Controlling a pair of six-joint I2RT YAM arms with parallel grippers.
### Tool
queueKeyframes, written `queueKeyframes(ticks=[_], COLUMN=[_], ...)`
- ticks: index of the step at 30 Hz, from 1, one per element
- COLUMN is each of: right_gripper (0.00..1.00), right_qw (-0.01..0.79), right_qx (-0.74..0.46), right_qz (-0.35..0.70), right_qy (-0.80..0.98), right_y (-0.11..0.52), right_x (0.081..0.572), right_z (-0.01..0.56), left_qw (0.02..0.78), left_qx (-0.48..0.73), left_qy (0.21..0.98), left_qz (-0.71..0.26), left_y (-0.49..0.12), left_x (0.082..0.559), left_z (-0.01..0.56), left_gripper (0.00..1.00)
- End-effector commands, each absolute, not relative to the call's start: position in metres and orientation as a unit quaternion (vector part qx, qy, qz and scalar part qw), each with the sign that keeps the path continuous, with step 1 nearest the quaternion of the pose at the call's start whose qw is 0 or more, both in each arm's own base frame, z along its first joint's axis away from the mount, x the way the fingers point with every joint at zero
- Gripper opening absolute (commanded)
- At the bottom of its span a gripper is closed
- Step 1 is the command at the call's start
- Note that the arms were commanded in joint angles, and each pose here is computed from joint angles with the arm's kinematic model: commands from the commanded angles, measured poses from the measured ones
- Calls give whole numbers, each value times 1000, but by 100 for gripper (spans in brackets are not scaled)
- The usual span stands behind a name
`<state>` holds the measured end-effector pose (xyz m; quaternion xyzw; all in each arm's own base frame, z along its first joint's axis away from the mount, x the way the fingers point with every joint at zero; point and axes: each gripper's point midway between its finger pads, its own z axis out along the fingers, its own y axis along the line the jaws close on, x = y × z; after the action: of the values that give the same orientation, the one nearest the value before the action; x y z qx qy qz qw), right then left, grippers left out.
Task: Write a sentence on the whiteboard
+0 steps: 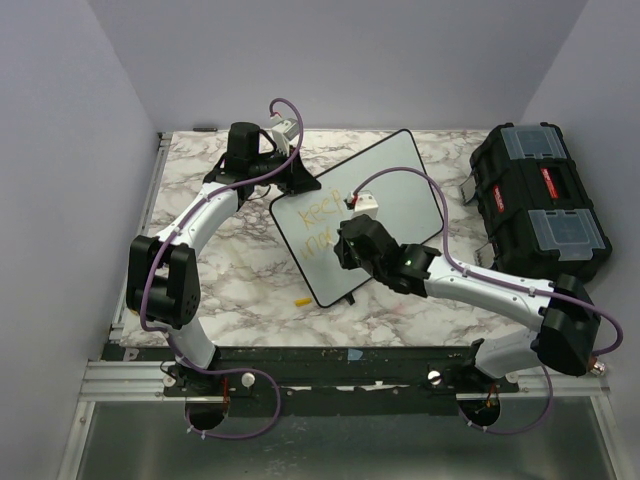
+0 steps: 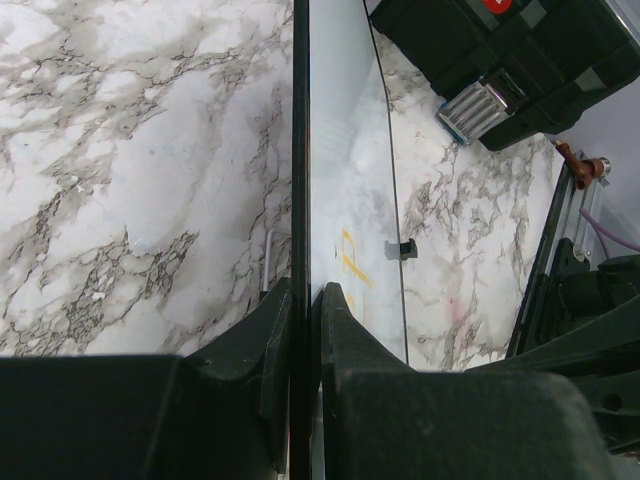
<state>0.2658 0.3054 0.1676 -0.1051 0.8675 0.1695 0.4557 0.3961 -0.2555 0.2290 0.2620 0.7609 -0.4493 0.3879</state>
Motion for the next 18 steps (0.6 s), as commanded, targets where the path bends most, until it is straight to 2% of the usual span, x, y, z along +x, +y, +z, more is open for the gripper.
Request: queueKeyframes(ticks=[1, 18], right_gripper=[1, 1], right_qw=[459, 504], right_qx=[-100, -99], right_qz=[116, 84], right_qy=[875, 854], right_y=[289, 295], right_x=[274, 306], right_z=[158, 192], left_qw=[357, 358], left_qx=[311, 312], left_qy=[755, 755], left_qz=[-453, -453], left_y=[-266, -266], left_x=[374, 374], left_z=[204, 205], left_gripper=[0, 0])
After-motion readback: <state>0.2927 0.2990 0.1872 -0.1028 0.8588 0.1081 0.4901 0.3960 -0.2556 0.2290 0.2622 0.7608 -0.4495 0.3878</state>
